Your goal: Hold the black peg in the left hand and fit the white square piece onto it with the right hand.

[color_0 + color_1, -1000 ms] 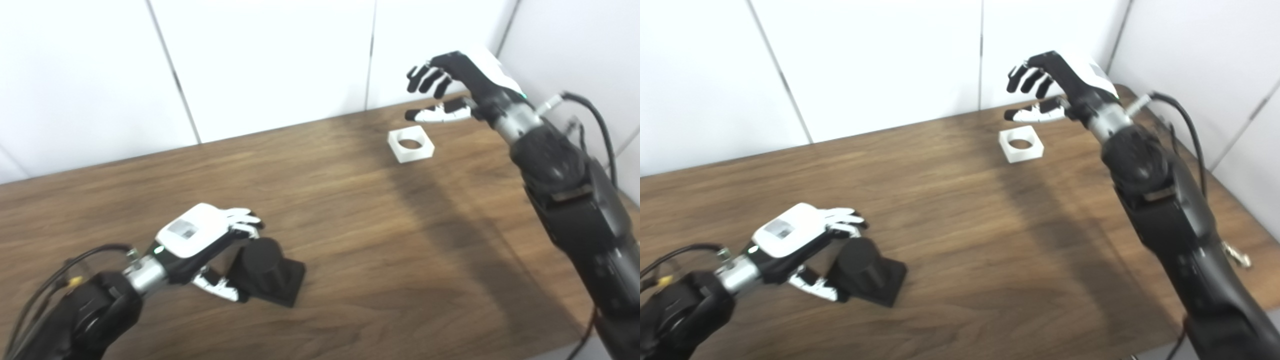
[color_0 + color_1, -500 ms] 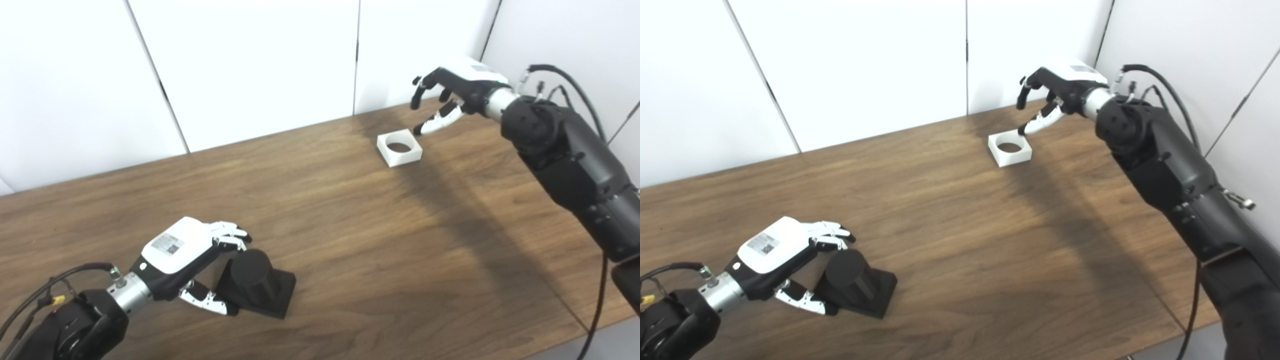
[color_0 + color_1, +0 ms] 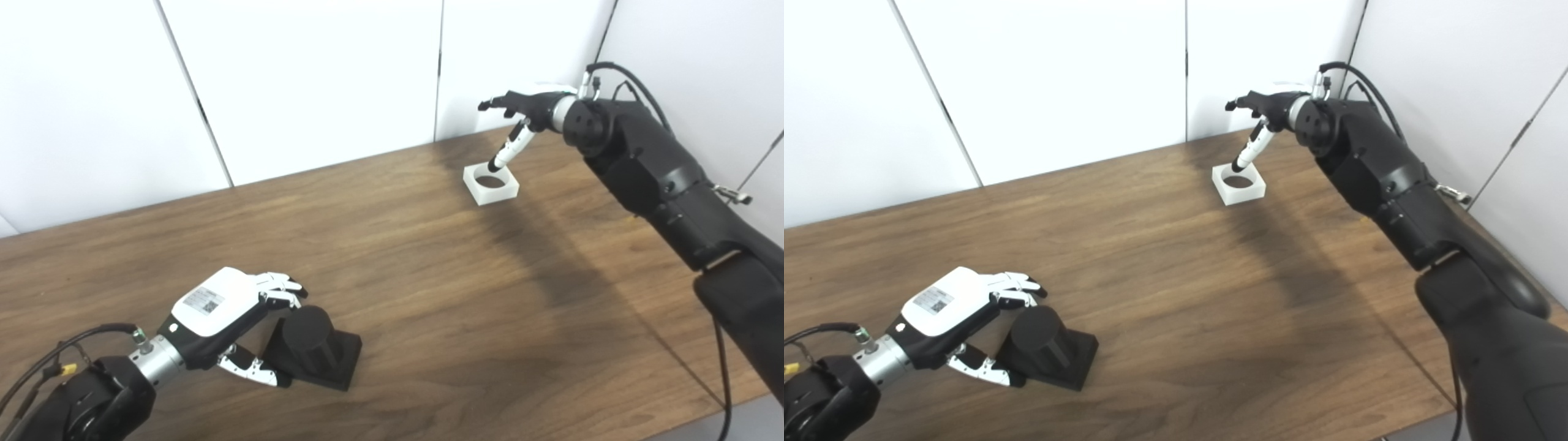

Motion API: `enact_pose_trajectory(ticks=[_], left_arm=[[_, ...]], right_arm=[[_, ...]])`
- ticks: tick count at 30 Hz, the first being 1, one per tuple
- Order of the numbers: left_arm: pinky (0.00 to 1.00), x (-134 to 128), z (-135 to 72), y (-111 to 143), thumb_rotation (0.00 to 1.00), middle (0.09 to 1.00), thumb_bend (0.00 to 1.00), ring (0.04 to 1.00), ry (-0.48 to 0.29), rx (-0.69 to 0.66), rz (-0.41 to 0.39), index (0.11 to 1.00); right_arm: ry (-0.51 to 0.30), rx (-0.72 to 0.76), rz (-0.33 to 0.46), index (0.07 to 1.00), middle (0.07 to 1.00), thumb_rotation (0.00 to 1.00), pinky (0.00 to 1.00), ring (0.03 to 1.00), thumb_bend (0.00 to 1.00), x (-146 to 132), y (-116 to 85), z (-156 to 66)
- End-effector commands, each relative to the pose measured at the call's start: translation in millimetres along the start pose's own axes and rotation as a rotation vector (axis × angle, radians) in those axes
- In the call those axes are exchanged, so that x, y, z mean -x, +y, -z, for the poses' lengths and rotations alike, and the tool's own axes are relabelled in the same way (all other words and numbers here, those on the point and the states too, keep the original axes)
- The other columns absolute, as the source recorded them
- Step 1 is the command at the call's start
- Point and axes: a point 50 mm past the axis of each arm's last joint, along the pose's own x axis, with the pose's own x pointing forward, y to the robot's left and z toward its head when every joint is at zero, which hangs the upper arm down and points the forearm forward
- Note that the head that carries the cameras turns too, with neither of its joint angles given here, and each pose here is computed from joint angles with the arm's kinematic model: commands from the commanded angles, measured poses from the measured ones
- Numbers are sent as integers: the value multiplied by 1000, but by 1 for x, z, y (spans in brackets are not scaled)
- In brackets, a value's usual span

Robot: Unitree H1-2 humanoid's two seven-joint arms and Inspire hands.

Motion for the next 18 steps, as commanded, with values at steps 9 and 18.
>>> enact_pose_trajectory(ticks=[9, 18], left_arm=[[683, 23, 3, -26, 57, 813, 524, 855, 45, -10, 173, 489], [687, 22, 2, -24, 58, 809, 524, 851, 46, -11, 175, 488]], right_arm=[[15, -52, -54, 976, 1000, 91, 790, 977, 742, -2, -40, -11], [-2, -49, -182, 971, 1000, 155, 849, 984, 762, -3, -43, -17]])
